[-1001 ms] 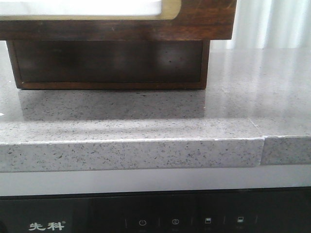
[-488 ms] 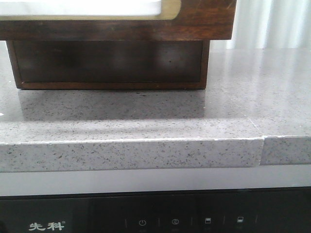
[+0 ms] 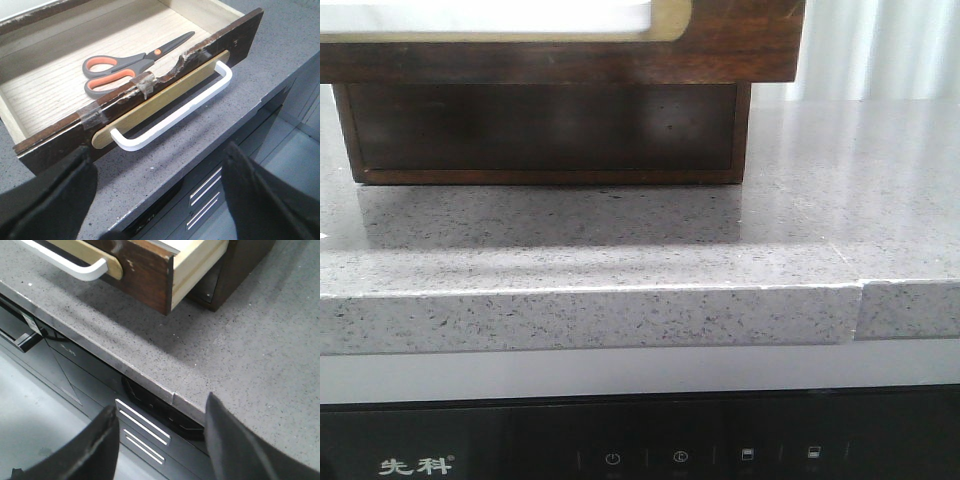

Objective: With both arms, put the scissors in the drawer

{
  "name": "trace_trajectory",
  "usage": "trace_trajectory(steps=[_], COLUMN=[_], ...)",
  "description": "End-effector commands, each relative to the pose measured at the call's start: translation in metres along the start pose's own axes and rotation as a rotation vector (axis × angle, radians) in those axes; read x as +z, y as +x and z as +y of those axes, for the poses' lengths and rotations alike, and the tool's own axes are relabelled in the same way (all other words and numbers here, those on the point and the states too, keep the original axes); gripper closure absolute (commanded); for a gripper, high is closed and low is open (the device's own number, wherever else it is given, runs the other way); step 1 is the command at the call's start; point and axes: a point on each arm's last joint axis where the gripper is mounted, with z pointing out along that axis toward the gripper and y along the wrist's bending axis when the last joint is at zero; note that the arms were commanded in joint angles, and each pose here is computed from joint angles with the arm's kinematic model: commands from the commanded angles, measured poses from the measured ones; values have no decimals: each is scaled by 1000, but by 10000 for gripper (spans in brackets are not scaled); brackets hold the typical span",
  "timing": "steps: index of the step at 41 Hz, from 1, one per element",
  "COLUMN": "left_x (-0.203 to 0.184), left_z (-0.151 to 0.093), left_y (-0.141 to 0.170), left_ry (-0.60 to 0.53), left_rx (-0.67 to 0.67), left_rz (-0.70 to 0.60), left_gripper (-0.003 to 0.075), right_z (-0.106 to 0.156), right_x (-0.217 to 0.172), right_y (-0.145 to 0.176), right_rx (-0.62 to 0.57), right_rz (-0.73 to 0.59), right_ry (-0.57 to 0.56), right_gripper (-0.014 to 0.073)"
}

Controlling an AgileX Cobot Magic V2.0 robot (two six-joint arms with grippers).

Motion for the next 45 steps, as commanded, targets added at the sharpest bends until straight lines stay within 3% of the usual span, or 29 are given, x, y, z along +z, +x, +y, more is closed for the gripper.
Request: trace_trajectory(steps=[1, 19, 24, 31, 37, 42, 45], left_x=[-8, -8, -8, -8, -8, -8, -8], left_z=[0, 0, 0, 0, 0, 0, 0], left_y=[-14, -15, -15, -15, -15, -15, -15], left_ry=[1, 1, 1, 1, 1, 1, 1], left_rx=[-8, -8, -8, -8, -8, -8, -8], left_rz=[-110, -114, -114, -114, -114, -114, -114], left_gripper=[207, 207, 218, 386, 582, 712, 741], right_z=[-1, -1, -1, -1, -1, -1, -1], right_x=[-6, -6, -6, -6, -6, -6, -6], right_y=[-8, -8, -8, -8, -8, -9, -11], right_rx=[-4, -4, -4, -4, -4, -4, -4], right_rz=[-119, -120, -122, -122, -122, -132, -155], right_ry=[17, 17, 17, 17, 17, 17, 19], right_gripper=[181, 183, 284, 526, 652, 661, 661])
